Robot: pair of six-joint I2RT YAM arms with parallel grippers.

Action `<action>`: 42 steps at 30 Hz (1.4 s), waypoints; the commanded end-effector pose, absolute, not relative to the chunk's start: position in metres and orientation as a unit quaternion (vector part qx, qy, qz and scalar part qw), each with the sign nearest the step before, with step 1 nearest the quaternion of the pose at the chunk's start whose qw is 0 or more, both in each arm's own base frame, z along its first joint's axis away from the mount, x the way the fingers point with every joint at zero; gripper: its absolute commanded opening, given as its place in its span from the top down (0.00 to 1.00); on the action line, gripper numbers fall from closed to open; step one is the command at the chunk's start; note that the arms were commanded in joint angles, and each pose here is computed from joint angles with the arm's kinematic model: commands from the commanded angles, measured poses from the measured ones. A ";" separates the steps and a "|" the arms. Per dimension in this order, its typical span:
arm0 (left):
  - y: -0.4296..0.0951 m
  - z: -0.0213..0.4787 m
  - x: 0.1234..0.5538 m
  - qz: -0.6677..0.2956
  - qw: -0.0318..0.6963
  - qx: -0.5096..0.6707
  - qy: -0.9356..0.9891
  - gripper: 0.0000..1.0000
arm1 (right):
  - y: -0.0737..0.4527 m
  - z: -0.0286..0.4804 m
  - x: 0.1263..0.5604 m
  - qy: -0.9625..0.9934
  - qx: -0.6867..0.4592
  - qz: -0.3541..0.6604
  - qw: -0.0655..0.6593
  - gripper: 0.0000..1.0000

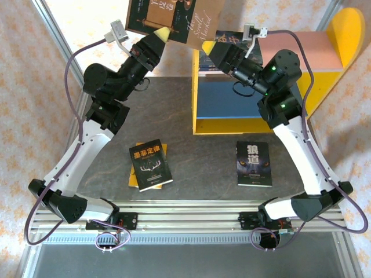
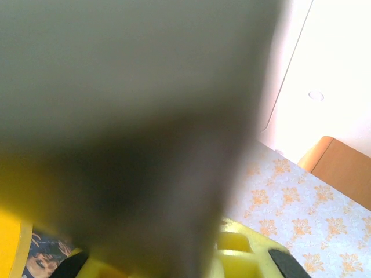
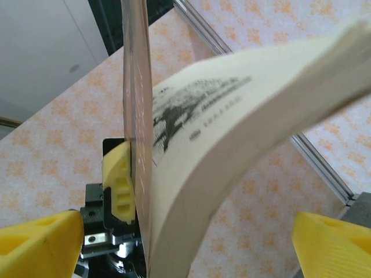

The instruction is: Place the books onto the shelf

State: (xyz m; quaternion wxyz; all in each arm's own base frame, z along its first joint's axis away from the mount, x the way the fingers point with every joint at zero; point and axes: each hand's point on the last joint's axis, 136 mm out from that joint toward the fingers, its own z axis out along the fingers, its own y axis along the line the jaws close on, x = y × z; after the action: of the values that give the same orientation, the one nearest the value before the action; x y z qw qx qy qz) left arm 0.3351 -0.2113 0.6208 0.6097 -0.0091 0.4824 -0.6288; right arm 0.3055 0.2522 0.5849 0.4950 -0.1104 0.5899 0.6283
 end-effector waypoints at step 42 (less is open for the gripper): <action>-0.230 0.601 0.316 -0.599 0.631 0.011 0.493 0.50 | 0.186 0.655 0.287 0.584 -0.136 0.541 0.590 1.00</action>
State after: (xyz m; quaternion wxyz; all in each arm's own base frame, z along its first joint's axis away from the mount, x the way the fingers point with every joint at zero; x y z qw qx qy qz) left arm 0.3348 -0.2482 0.5846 0.5948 0.0064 0.5111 -0.6205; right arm 0.3195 0.2021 0.6227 0.5475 -0.1030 0.6177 0.5551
